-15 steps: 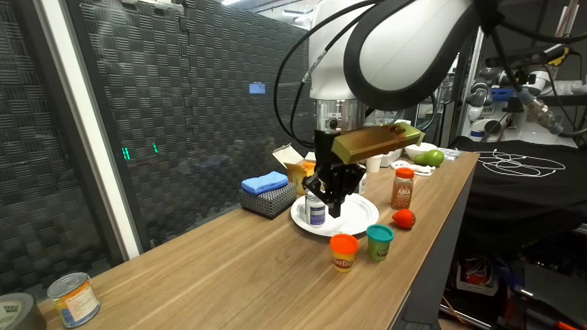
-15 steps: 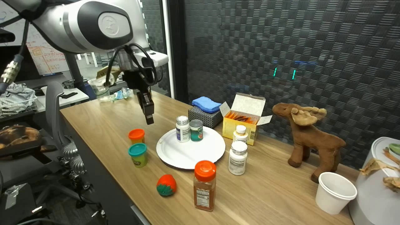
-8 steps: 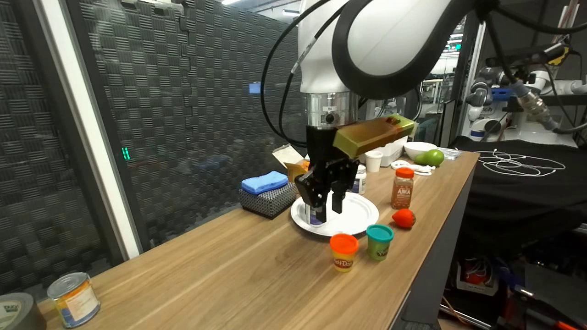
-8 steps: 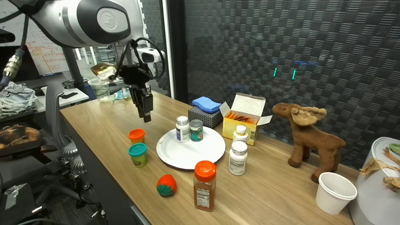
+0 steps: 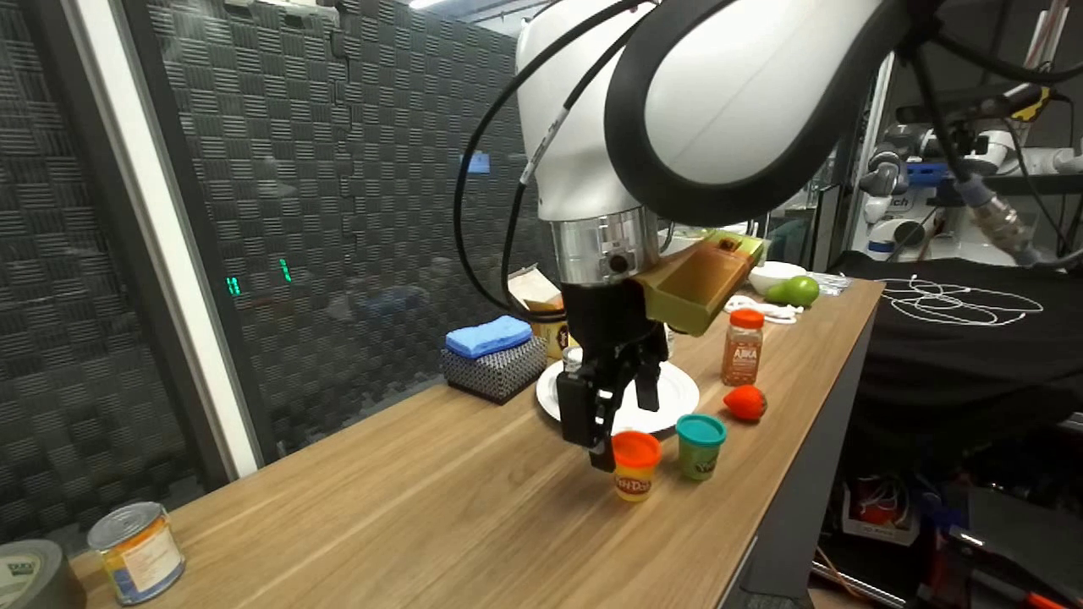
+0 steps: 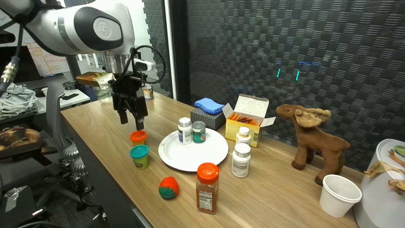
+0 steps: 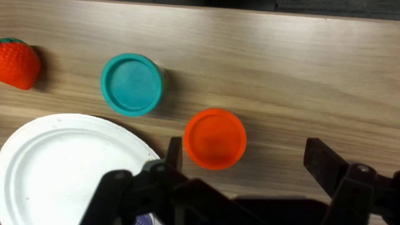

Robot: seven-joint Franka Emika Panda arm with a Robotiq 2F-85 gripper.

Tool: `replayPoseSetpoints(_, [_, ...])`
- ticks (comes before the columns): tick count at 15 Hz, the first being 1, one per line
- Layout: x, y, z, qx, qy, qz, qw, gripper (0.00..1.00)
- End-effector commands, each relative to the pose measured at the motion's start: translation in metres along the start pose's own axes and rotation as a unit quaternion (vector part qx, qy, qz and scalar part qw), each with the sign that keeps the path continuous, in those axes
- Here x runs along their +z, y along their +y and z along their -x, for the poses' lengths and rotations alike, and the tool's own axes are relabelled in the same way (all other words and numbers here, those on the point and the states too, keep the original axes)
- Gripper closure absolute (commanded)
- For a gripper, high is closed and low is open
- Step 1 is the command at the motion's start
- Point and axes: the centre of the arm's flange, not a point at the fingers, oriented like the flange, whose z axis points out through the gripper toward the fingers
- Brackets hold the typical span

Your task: Pick up all the objects surrounding the white plate and arrange them on the plate

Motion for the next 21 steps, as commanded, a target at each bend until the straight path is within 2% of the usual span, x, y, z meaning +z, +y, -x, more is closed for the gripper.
replayPoseSetpoints(1, [0.013,-0.002,-0.006,-0.034,0.01,0.021,0.9992,0.0])
replayPoseSetpoints(7, [0.033,0.001,-0.01,-0.043,0.005,0.021,0.9988,0.0])
replayPoseSetpoints(8, [0.034,0.002,-0.009,-0.044,0.001,0.022,0.9988,0.03])
replayPoseSetpoints(9, [0.034,0.003,-0.008,-0.044,-0.003,0.024,0.9987,0.27])
replayPoseSetpoints(11, [0.032,0.004,-0.004,-0.044,-0.002,0.029,0.9986,0.29])
replayPoseSetpoints(14, [0.024,0.01,-0.001,-0.035,0.011,0.034,0.9987,0.54])
replayPoseSetpoints(16, [0.018,0.017,-0.004,-0.026,0.019,0.039,0.9987,0.67])
replayPoseSetpoints(17, [0.014,0.02,-0.004,-0.02,0.023,0.038,0.9988,0.72])
replayPoseSetpoints(21, [-0.019,0.041,-0.001,0.026,0.047,0.021,0.9983,0.72])
